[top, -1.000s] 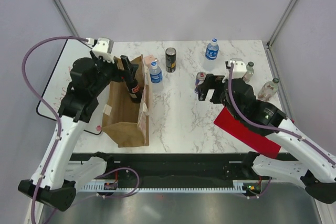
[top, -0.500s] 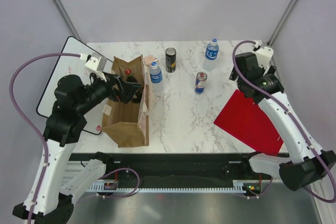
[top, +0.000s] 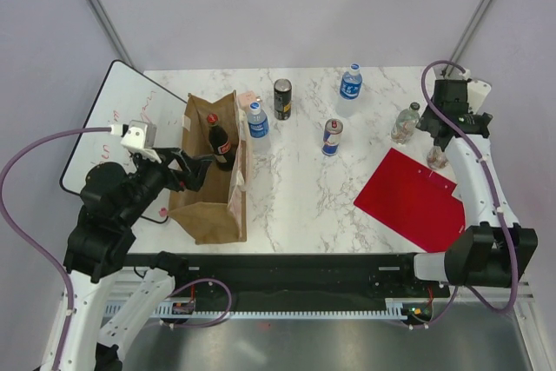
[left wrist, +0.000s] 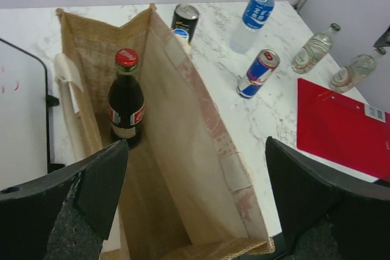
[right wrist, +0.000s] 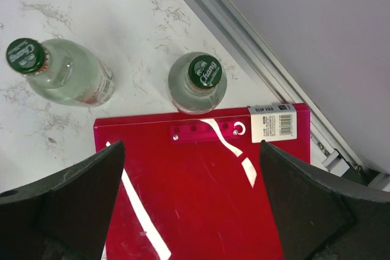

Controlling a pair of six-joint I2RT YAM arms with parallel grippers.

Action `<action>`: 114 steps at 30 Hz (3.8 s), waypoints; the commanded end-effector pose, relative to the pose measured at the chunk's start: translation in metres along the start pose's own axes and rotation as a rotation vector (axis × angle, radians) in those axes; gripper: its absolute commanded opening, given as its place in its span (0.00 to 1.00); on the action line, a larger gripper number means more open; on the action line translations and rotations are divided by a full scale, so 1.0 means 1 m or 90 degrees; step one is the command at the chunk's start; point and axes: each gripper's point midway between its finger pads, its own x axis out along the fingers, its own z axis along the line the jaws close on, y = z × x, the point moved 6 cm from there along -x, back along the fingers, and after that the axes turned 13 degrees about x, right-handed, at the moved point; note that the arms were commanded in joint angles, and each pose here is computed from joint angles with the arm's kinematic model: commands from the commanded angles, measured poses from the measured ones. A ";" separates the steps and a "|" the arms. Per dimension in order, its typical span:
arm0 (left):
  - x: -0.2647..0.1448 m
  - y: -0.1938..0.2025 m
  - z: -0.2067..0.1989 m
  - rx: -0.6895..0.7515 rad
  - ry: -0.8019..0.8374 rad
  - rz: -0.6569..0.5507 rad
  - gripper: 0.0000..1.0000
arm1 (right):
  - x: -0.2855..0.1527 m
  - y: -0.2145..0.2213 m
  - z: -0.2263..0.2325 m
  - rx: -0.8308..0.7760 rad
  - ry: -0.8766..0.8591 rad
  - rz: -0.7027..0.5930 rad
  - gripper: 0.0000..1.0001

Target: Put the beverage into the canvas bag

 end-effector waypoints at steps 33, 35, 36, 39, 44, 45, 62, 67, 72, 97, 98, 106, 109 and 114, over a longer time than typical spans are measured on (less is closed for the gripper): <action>-0.004 0.017 0.021 -0.012 -0.135 -0.048 0.97 | 0.136 0.037 -0.011 -0.024 -0.066 0.008 0.95; -0.005 0.015 0.020 -0.011 -0.133 -0.051 0.97 | 0.136 0.034 -0.010 -0.026 -0.080 -0.004 0.94; -0.005 0.015 0.020 -0.010 -0.131 -0.050 0.97 | 0.136 0.036 -0.009 -0.028 -0.084 -0.003 0.93; -0.006 0.016 0.020 -0.009 -0.129 -0.052 0.97 | 0.136 0.035 -0.007 -0.035 -0.100 -0.002 0.91; -0.009 0.013 0.019 -0.005 -0.127 -0.061 0.97 | 0.129 0.029 -0.005 -0.039 -0.115 -0.018 0.75; -0.009 0.012 0.019 -0.005 -0.128 -0.061 0.97 | 0.128 0.028 -0.003 -0.044 -0.129 -0.016 0.71; -0.021 -0.006 0.015 -0.013 -0.110 -0.094 0.98 | 0.058 -0.008 0.018 -0.065 -0.193 -0.075 0.00; -0.018 -0.003 0.013 -0.027 -0.108 -0.062 0.98 | 0.030 -0.011 0.025 -0.091 -0.200 -0.037 0.00; -0.009 0.007 0.017 -0.019 -0.127 0.028 0.98 | -0.014 -0.029 0.020 -0.086 -0.193 0.000 0.00; 0.008 0.034 0.028 -0.092 -0.231 0.236 0.73 | -0.371 0.019 0.228 -0.192 -0.968 0.056 0.00; 0.008 0.036 0.029 -0.090 -0.237 0.241 0.73 | -0.380 0.027 0.233 -0.201 -0.991 0.059 0.00; 0.003 0.045 0.044 -0.043 -0.311 0.273 0.68 | -0.396 0.080 0.282 -0.236 -1.054 0.078 0.00; 0.004 0.050 0.044 -0.041 -0.312 0.278 0.65 | -0.397 0.093 0.291 -0.246 -1.064 0.083 0.00; 0.013 0.066 0.043 -0.046 -0.304 0.299 0.64 | -0.395 0.112 0.305 -0.264 -1.068 0.079 0.00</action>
